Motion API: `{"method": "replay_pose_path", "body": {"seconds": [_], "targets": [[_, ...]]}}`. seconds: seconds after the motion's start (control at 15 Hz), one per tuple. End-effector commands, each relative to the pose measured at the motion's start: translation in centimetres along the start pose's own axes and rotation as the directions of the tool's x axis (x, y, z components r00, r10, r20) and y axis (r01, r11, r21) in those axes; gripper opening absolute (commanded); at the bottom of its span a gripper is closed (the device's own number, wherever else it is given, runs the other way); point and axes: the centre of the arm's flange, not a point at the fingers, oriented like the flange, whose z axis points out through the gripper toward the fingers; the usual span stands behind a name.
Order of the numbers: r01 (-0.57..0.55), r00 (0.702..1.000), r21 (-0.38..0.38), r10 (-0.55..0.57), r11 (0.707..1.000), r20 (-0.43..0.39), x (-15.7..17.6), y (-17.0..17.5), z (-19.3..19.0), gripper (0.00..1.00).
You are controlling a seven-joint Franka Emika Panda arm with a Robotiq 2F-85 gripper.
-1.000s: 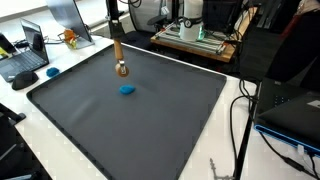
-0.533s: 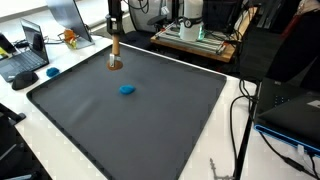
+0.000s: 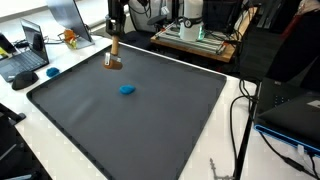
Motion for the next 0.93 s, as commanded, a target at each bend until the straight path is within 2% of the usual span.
{"method": "replay_pose_path", "body": {"seconds": [0.0,0.2,0.4,0.6,0.87], "targets": [[0.039,0.999,0.034,-0.039,0.999,-0.022,-0.4,0.7,0.3,0.21],[0.165,0.986,-0.027,-0.164,0.986,0.02,-0.9,-1.6,-0.3,0.21],[0.326,0.944,-0.137,-0.314,0.935,0.106,-2.2,-4.9,-0.6,0.21],[0.454,0.889,-0.232,-0.42,0.86,0.181,-4.0,-7.6,0.0,0.21],[0.589,0.808,-0.332,-0.535,0.737,0.246,-4.7,-9.5,-0.8,0.21]]}}
